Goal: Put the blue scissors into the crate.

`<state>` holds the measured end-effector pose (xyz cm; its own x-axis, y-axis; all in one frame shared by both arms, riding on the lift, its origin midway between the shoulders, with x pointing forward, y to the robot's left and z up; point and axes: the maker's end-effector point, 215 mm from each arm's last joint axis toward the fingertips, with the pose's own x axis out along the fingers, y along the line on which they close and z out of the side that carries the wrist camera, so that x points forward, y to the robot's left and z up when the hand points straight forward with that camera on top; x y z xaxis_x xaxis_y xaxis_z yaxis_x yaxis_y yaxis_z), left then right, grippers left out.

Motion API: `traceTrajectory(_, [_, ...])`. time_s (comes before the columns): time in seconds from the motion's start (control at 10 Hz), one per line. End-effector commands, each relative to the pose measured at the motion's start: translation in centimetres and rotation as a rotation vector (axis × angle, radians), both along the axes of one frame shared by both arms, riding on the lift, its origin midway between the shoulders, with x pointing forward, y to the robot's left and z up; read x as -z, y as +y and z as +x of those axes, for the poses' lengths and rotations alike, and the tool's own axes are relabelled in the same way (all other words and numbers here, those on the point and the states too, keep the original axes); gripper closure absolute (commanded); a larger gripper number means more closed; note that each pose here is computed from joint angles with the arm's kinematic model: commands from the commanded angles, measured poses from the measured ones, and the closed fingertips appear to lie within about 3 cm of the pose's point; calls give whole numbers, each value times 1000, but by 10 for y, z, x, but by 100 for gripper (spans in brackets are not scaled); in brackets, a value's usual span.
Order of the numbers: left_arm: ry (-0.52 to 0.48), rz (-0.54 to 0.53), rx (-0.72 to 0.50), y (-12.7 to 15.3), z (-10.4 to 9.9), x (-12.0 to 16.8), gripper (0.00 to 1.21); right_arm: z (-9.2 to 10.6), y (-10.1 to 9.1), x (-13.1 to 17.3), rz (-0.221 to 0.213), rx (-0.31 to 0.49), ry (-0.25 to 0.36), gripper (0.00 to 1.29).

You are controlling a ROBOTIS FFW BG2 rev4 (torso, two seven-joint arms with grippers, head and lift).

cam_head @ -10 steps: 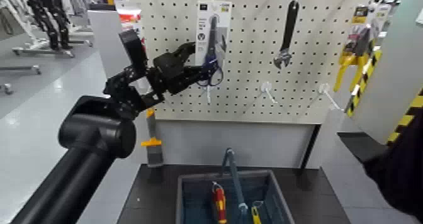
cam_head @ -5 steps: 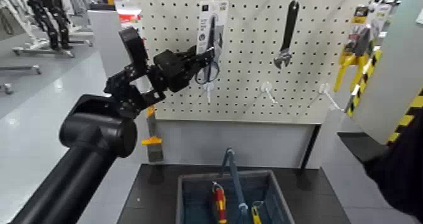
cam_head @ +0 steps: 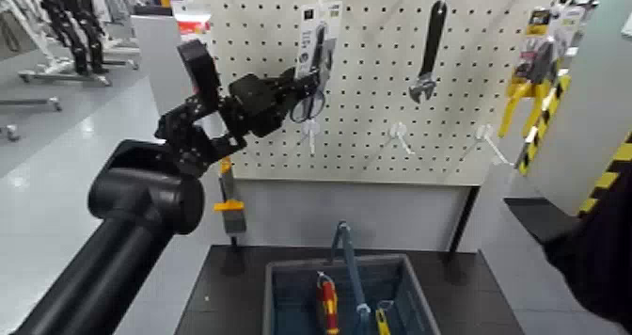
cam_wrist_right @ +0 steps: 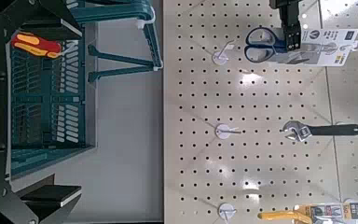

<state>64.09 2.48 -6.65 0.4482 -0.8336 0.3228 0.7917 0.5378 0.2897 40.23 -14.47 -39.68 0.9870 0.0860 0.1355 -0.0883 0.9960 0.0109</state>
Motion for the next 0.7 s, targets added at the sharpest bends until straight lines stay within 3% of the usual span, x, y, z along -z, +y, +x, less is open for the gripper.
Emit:
traceTrajectory(0.1, [-20,-4,3,1,-4,-8,118,0,0,0,0,1,0,14])
traceTrajectory(0.5, [-152,-40,26,5,-49,-70,118,-1,-1,0,2,3,0,14])
traceTrajectory(0.7, [-145,-51,44,1,-67,-70,118,-1,-1,-1,3,5,0,14])
